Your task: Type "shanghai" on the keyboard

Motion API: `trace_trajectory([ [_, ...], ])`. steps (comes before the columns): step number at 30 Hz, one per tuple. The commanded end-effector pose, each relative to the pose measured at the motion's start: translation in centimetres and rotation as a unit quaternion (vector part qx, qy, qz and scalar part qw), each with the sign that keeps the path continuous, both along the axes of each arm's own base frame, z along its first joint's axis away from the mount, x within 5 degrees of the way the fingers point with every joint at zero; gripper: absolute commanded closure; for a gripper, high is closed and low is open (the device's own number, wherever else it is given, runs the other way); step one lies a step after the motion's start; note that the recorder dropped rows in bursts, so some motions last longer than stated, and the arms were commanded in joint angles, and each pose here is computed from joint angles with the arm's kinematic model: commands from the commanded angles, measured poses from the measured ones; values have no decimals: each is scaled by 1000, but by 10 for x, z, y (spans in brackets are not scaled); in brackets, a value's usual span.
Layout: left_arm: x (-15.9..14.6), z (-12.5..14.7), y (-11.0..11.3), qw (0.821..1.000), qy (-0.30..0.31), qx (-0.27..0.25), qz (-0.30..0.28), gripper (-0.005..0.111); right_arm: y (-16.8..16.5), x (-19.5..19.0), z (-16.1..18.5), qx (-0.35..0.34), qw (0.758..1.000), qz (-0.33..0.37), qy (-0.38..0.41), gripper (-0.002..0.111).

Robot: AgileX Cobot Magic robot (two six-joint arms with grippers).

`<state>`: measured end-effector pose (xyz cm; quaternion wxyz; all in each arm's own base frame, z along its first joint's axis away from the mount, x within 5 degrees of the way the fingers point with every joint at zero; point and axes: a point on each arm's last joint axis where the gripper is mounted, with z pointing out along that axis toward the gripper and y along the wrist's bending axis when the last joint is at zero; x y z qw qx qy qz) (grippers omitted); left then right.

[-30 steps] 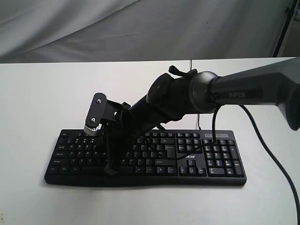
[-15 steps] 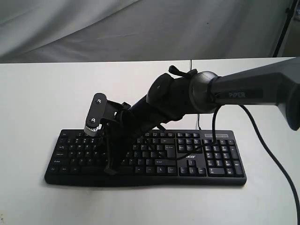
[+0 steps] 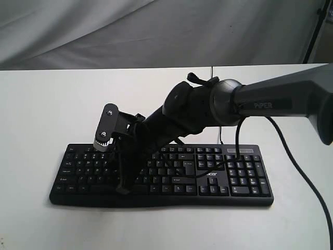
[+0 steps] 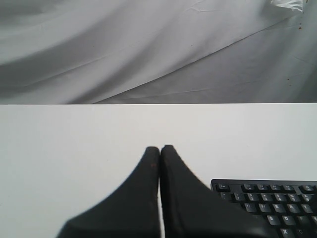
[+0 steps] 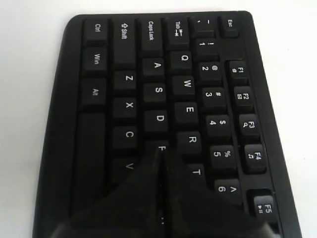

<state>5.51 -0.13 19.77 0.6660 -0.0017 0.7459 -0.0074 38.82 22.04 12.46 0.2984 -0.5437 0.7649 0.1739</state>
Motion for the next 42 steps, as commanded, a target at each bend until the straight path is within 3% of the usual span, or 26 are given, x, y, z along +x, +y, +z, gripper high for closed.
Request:
trace_trajectory([
  [1,0,0,0,1000,1,-3,-2,106,0,1,-6,-4,1000,1,4,108],
  [26,0,0,0,1000,1,-3,-2,106,-1,1,-20,-11,1000,6,15,108],
  [34,0,0,0,1000,1,-3,-2,106,-1,1,7,-4,1000,11,-12,108],
  [42,0,0,0,1000,1,-3,-2,106,-1,1,7,-6,1000,9,-11,108],
])
